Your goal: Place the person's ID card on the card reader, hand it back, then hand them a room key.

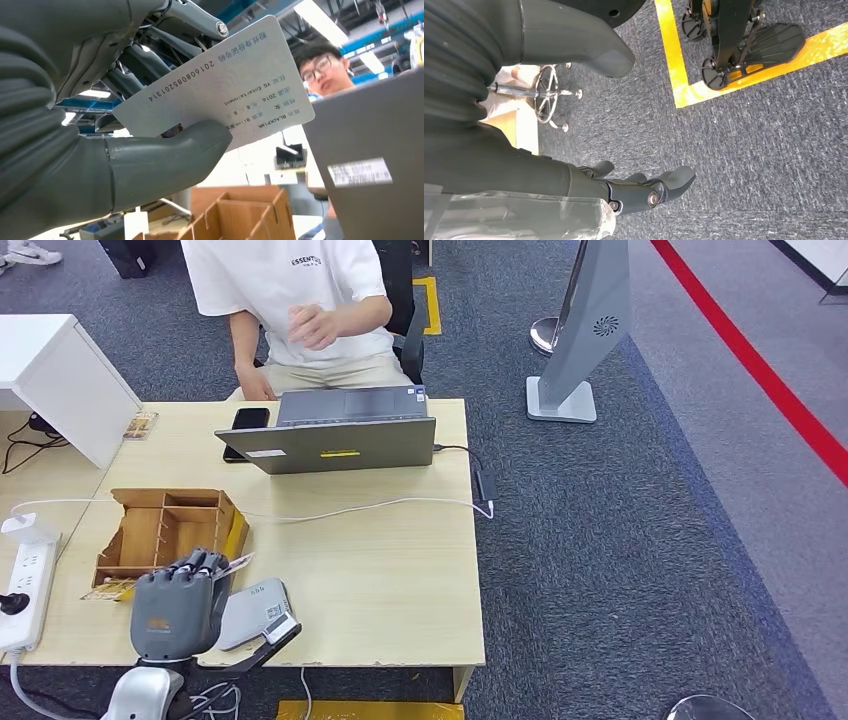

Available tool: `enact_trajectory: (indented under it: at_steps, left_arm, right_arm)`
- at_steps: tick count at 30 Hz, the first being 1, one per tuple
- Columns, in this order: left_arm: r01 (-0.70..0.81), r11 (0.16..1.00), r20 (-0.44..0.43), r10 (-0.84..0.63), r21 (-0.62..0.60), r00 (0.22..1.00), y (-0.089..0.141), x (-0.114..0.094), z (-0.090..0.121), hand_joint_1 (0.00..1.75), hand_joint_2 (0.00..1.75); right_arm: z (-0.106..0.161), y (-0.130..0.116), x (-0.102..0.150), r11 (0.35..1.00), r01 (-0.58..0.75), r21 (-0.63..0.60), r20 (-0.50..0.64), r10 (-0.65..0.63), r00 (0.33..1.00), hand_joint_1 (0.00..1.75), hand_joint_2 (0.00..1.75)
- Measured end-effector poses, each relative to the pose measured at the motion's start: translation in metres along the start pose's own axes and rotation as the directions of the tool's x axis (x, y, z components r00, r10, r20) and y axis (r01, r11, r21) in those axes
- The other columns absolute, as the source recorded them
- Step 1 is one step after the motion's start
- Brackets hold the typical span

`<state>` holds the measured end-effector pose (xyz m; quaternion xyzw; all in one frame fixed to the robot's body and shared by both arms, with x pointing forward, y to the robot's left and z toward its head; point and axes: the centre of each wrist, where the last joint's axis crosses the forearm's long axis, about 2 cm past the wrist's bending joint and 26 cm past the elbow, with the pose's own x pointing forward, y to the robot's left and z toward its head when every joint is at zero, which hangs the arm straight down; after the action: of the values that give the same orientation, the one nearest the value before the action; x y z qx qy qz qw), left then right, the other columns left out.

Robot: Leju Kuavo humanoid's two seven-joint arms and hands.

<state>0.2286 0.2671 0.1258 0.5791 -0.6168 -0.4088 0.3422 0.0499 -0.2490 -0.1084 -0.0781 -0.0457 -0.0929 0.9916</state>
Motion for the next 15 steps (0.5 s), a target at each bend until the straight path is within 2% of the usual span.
enact_trajectory:
  at_steps: [3,6,8,12,15]
  left_arm:
    - [0.004,0.995,0.022,-0.006,0.101,1.0,0.007,-0.006,-0.013,1.75,1.75]
    - [0.023,0.984,0.048,-0.032,0.179,0.998,0.016,-0.015,-0.037,1.75,1.75]
    - [0.047,0.975,0.036,-0.056,0.215,0.998,0.024,-0.023,-0.059,1.75,1.75]
    - [0.138,0.958,-0.058,-0.127,0.252,0.99,0.036,-0.052,-0.118,1.75,1.75]
    - [0.247,0.933,-0.14,-0.216,0.261,0.966,0.042,-0.093,-0.17,1.75,1.75]
  right_arm:
    - [0.0,0.0,0.0,1.0,-0.017,0.009,0.009,0.017,1.0,0.0,1.75]
    - [0.0,0.001,0.001,0.999,-0.035,0.011,0.018,0.035,0.999,0.0,1.75]
    - [0.0,0.001,0.002,0.999,-0.052,0.014,0.02,0.051,0.998,0.0,1.75]
    - [0.0,0.002,0.004,0.995,-0.093,0.025,0.028,0.092,0.995,0.0,1.75]
    - [0.001,0.003,0.007,0.991,-0.129,0.034,0.04,0.128,0.991,0.0,1.75]
